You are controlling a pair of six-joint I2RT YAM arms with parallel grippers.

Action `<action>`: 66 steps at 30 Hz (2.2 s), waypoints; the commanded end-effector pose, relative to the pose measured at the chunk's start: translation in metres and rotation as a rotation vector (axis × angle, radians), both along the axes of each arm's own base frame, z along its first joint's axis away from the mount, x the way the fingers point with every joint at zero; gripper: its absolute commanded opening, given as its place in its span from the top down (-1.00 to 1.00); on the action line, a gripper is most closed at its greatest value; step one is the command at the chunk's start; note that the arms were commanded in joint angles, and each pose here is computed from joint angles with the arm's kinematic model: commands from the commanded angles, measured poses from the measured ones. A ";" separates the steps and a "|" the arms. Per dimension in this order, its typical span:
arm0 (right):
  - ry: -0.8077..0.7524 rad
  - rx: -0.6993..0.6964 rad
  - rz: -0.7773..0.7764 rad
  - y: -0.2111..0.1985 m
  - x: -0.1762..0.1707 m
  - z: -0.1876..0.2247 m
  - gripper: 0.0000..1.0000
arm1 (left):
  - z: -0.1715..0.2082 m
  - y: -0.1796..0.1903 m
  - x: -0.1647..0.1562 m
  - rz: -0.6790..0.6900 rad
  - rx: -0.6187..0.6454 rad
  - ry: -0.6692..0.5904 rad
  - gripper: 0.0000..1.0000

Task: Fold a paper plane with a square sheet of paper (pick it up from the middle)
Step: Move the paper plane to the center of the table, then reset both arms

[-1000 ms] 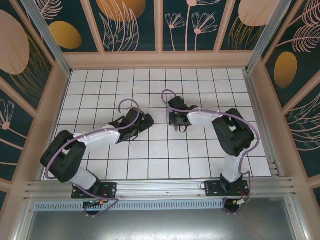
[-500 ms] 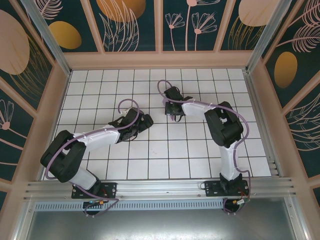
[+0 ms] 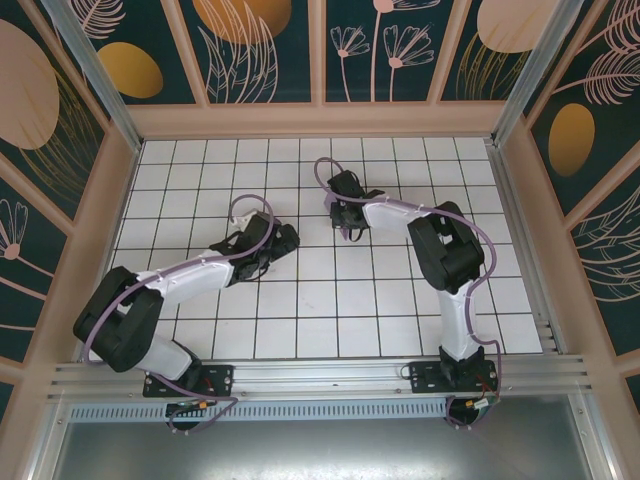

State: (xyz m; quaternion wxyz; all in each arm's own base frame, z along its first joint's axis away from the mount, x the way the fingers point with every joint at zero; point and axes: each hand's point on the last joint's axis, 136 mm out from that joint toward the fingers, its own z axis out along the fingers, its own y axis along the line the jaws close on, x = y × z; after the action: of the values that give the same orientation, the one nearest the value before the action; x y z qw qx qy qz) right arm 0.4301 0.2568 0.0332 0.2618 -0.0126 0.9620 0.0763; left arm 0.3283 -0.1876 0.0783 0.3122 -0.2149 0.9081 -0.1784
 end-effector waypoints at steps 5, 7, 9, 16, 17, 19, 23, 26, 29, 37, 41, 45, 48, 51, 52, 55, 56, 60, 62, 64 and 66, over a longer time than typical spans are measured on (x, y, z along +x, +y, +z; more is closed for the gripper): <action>-0.131 0.079 -0.036 -0.001 0.023 0.090 0.34 | 0.045 0.051 0.029 0.088 0.149 -0.129 -0.97; -0.147 0.087 -0.045 -0.004 0.024 0.101 0.29 | 0.053 0.059 0.034 0.094 0.178 -0.153 -0.97; -0.164 0.094 -0.054 -0.008 0.025 0.110 0.24 | 0.061 0.066 0.038 0.095 0.211 -0.172 -0.98; -0.305 0.100 -0.152 -0.049 0.029 0.155 -0.18 | 0.087 0.099 0.045 0.133 0.377 -0.242 -0.98; -0.346 0.100 -0.178 -0.062 0.028 0.166 -0.25 | 0.091 0.107 0.044 0.151 0.413 -0.264 -0.97; -0.428 0.092 -0.237 -0.092 0.026 0.183 -0.39 | 0.101 0.126 0.040 0.200 0.479 -0.309 -0.97; -0.551 0.044 -0.377 -0.161 0.013 0.193 -0.81 | 0.116 0.167 0.023 0.322 0.593 -0.394 -0.97; -0.588 -0.023 -0.487 -0.212 -0.003 0.183 -0.95 | 0.115 0.202 0.003 0.440 0.659 -0.431 -0.97; -0.585 -0.099 -0.591 -0.256 -0.021 0.161 -0.98 | 0.107 0.226 -0.013 0.498 0.683 -0.451 -0.97; -0.559 -0.203 -0.754 -0.332 -0.069 0.091 -0.97 | 0.072 0.256 -0.033 0.506 0.729 -0.504 -0.97; -0.648 -0.159 -0.633 -0.319 -0.069 0.087 -0.98 | 0.063 0.255 -0.026 0.438 0.718 -0.538 -0.97; -0.728 -0.127 -0.539 -0.306 -0.066 0.091 -0.97 | 0.073 0.245 -0.016 0.372 0.695 -0.635 -0.97; -0.779 -0.118 -0.496 -0.301 -0.066 0.096 -0.98 | 0.075 0.235 -0.005 0.296 0.674 -0.675 -0.97; -0.811 -0.104 -0.454 -0.294 -0.064 0.098 -0.97 | 0.078 0.223 0.005 0.232 0.644 -0.718 -0.97; -0.827 -0.102 -0.443 -0.293 -0.063 0.100 -0.97 | 0.079 0.220 0.007 0.219 0.637 -0.731 -0.97; -0.858 -0.096 -0.394 -0.286 -0.060 0.104 -0.98 | 0.080 0.219 0.016 0.201 0.634 -0.745 -0.97; -0.855 -0.097 -0.374 -0.284 -0.058 0.103 -0.98 | 0.081 0.220 0.018 0.198 0.635 -0.751 -0.97; -0.861 -0.092 -0.303 -0.274 -0.053 0.104 -0.97 | 0.080 0.225 0.028 0.173 0.598 -0.757 -0.97; -0.874 -0.084 -0.295 -0.275 -0.054 0.103 -0.97 | 0.081 0.225 0.032 0.169 0.566 -0.769 -0.97; -0.876 -0.077 -0.284 -0.274 -0.052 0.100 -0.98 | 0.078 0.222 0.033 0.152 0.544 -0.789 -0.97; -0.877 -0.068 -0.272 -0.274 -0.050 0.097 -0.98 | 0.074 0.219 0.036 0.136 0.541 -0.796 -0.97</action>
State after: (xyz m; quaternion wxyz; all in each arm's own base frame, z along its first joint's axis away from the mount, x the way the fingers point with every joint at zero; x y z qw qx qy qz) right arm 0.3770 -0.0221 0.1216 0.6284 0.0957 0.7717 -0.0196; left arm 0.3555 0.0424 0.1363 0.6610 -0.1176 0.7393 0.0523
